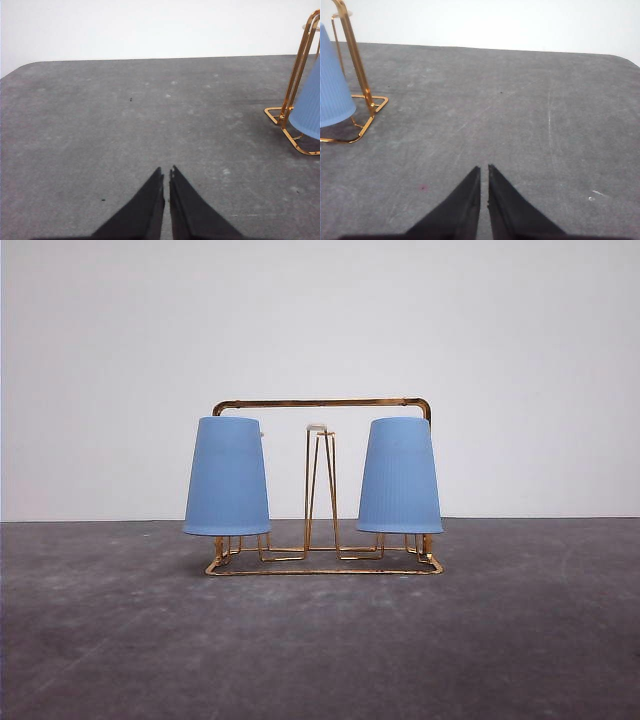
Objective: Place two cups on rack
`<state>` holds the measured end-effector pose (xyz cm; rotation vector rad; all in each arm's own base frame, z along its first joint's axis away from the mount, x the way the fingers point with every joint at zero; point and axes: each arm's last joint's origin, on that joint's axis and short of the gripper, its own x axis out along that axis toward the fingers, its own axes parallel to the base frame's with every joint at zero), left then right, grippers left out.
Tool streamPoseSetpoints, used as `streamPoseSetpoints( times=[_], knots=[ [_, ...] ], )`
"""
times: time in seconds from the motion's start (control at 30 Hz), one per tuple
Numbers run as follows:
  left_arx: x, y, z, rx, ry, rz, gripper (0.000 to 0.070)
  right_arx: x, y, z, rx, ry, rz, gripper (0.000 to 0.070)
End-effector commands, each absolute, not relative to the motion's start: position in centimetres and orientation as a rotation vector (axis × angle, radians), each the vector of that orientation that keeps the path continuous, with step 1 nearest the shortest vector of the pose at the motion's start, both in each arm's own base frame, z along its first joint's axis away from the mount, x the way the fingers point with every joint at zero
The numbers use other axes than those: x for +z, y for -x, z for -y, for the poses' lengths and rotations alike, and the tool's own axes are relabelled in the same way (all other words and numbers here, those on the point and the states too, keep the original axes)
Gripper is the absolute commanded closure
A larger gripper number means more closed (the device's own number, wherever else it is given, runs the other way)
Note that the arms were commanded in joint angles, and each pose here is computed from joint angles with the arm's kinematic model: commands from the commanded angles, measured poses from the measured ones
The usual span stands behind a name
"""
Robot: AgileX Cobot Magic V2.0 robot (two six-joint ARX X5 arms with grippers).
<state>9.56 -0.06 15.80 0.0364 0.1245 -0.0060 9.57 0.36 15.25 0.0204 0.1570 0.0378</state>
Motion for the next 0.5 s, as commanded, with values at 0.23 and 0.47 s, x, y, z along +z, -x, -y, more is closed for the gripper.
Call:
streamPoseSetpoints(
  times=[0.23, 0.47],
  knots=[
    [15.45, -9.64, 0.06, -0.002, -0.034, -0.126, 0.0700, 15.23, -9.60, -0.35, 0.034, -0.023, -0.149, 0.0674],
    [15.45, -9.64, 0.06, -0.002, -0.034, -0.126, 0.0700, 15.23, -9.60, -0.35, 0.034, -0.023, -0.149, 0.0674]
  ],
)
